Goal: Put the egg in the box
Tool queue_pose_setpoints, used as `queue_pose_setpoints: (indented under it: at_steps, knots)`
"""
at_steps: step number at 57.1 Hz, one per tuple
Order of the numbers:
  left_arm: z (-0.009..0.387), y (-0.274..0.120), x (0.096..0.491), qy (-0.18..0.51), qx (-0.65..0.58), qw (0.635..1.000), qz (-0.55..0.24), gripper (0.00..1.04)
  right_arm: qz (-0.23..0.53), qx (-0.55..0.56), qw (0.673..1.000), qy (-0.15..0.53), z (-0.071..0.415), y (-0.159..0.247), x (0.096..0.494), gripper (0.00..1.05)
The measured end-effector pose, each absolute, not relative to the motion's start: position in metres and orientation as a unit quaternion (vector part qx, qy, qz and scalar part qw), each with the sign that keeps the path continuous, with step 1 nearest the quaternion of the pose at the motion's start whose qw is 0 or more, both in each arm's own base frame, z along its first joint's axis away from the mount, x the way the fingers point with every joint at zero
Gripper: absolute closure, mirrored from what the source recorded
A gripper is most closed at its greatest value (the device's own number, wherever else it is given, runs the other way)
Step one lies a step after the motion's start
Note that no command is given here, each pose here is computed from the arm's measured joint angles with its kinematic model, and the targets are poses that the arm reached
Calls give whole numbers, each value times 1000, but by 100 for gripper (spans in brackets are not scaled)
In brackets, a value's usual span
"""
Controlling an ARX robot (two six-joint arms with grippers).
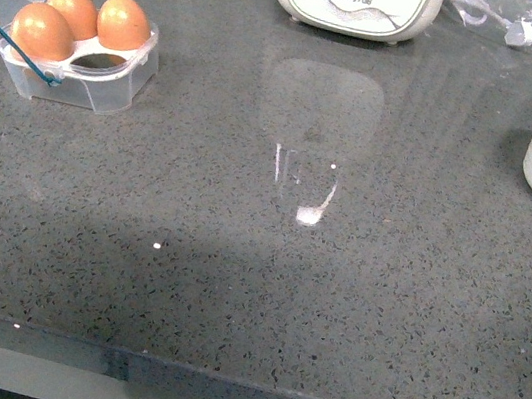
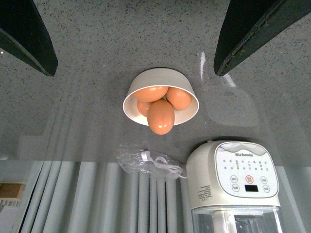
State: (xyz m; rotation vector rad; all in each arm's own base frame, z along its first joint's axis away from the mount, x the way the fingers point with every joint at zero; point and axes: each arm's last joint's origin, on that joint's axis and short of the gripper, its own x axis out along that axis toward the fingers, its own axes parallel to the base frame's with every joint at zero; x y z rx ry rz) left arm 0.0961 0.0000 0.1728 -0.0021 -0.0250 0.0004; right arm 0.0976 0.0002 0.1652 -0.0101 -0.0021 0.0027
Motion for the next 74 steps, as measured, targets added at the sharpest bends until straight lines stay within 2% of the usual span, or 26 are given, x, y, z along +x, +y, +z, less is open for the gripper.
queue_pose_setpoints:
  at_steps: [9, 16, 32, 44, 62, 74]
  knots:
    - [173, 0, 96, -12, -1, 1000, 0, 7, 1, -5, 1000, -1, 165, 0, 98, 7]
    - [173, 0, 96, -12, -1, 1000, 0, 7, -105, -18, 994, 17, 164, 0, 104, 7]
    - [173, 0, 96, -12, -1, 1000, 0, 7, -107, -41, 993, -15, 177, -13, 127, 7]
    - [173, 0, 96, -12, -1, 1000, 0, 7, -96, -53, 993, -36, 199, -31, 179, 7]
    - [173, 0, 96, -12, -1, 1000, 0, 7, -52, 15, 993, 105, 186, -36, 285, 7]
    - [173, 0, 96, -12, -1, 1000, 0, 7, 4, 20, 993, 118, 207, -16, 315, 7]
